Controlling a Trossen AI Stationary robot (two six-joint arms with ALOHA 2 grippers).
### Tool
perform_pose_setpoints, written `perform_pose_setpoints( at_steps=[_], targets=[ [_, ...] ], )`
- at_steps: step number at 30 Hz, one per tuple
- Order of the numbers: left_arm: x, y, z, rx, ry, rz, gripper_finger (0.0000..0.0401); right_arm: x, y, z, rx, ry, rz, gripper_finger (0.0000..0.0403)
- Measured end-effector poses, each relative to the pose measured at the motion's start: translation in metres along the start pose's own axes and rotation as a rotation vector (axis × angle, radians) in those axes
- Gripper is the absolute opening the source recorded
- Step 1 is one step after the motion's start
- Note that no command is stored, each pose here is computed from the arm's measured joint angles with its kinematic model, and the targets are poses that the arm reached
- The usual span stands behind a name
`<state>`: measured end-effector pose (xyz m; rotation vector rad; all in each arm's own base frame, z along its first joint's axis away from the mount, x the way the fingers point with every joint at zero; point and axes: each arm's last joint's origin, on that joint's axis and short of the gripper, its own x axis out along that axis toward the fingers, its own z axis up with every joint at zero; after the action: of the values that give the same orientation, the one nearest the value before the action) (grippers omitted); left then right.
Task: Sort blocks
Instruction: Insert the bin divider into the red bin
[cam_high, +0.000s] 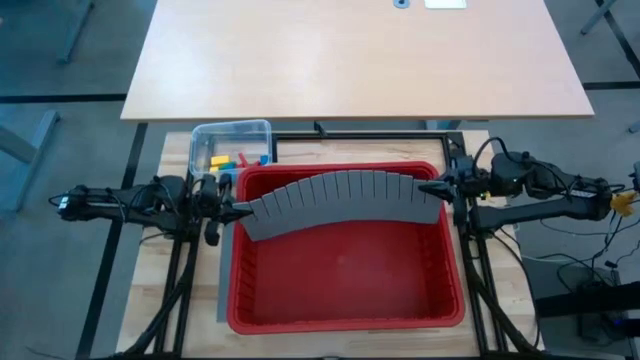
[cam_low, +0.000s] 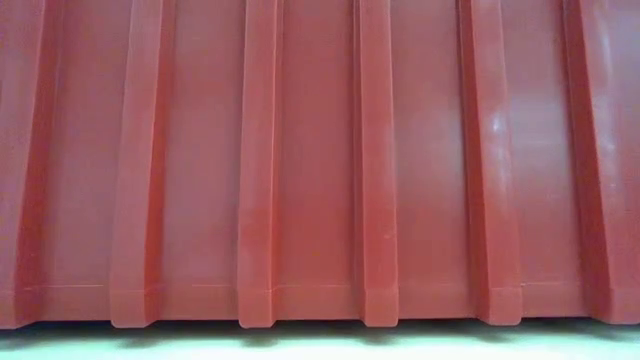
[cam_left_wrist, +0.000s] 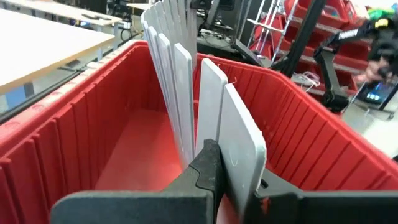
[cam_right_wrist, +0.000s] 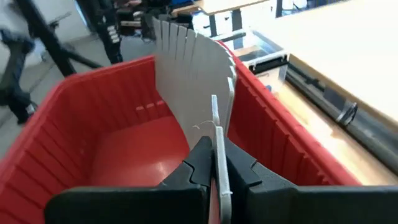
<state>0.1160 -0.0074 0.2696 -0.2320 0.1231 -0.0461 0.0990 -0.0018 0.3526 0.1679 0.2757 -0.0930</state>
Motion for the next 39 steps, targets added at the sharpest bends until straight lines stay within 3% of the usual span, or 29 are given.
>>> perform_pose_setpoints(
  at_steps=[26, 39],
  targets=[
    [0.001, -0.006, 0.017, 0.019, -0.004, -0.073, 0.0000, 0.000, 0.002, 0.008, -0.083, -0.090, -0.070, 0.0000],
    [0.002, -0.006, 0.017, 0.015, -0.009, -0.074, 0.0000, 0.007, 0.026, 0.002, -0.122, -0.078, -0.120, 0.0000]
  ],
)
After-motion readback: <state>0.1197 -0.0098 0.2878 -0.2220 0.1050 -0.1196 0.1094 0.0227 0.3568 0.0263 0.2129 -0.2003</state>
